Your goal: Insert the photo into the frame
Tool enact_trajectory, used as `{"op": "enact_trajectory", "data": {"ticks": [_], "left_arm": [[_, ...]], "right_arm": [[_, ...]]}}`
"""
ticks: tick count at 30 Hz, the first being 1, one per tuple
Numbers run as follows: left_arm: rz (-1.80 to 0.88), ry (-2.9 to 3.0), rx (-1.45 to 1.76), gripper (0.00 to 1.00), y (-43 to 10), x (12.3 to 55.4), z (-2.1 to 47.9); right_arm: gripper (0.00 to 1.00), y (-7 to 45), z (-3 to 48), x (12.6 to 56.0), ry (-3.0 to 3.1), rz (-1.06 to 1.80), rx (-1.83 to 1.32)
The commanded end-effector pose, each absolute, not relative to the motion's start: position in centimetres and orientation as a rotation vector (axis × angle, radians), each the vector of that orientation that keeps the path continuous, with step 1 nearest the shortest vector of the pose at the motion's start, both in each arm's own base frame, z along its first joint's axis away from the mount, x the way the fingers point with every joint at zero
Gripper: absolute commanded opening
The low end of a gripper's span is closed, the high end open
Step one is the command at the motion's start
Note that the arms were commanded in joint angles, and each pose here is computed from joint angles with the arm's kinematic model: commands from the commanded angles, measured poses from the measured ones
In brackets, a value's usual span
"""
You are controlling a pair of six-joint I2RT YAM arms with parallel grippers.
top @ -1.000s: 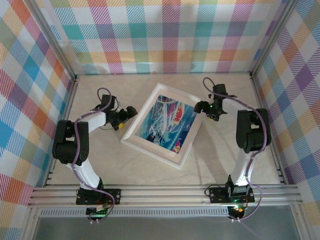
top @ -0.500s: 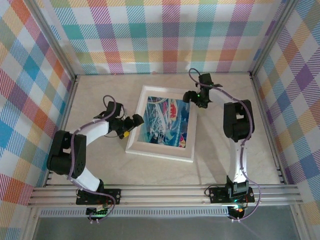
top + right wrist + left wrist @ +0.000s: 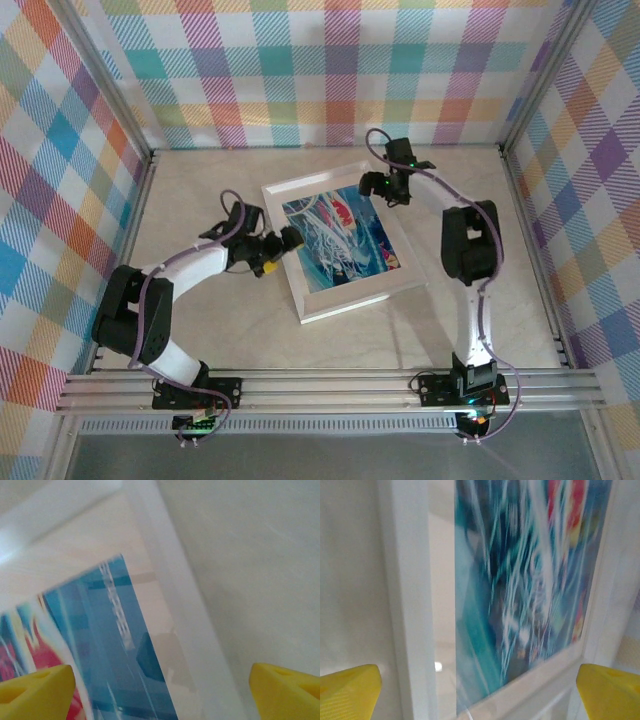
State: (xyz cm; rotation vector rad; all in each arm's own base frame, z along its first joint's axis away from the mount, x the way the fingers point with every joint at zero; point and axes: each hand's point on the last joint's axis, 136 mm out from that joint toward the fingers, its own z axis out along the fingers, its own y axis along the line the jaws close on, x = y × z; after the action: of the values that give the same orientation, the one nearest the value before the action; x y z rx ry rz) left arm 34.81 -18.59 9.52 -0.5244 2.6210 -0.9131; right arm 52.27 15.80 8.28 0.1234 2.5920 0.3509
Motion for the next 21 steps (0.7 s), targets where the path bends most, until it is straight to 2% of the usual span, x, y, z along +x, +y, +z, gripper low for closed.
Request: {"op": "enact_trajectory", "data": {"ticks": [1,6,12,15,21], "left_arm": [[-0.663,2.46,-0.446,1.0,-14.9,41.0,13.5],[-0.476,2.445,-0.314,1.0,-14.5,47.4,14.9],[-0.421,2.549,-0.169,1.0,-15.6,51.6,11.3],[-0.518,2.593,-0.121,0.93,-17.2,51.8,9.3],[-0.554,2.63,-0.145,0.91,-17.5,50.4,7.2]], "right_arm": [[0.9,12.4,13.7,48.9,2.528,0.22,0.115],[0.87,9.5,12.0,39.3,2.671,0.167,0.239],[0.8,8.7,9.5,29.8,2.814,0.248,0.539],[0.79,9.4,7.9,27.0,2.862,0.3,0.658],[0.73,9.6,5.3,24.5,2.862,0.351,0.856]]}}
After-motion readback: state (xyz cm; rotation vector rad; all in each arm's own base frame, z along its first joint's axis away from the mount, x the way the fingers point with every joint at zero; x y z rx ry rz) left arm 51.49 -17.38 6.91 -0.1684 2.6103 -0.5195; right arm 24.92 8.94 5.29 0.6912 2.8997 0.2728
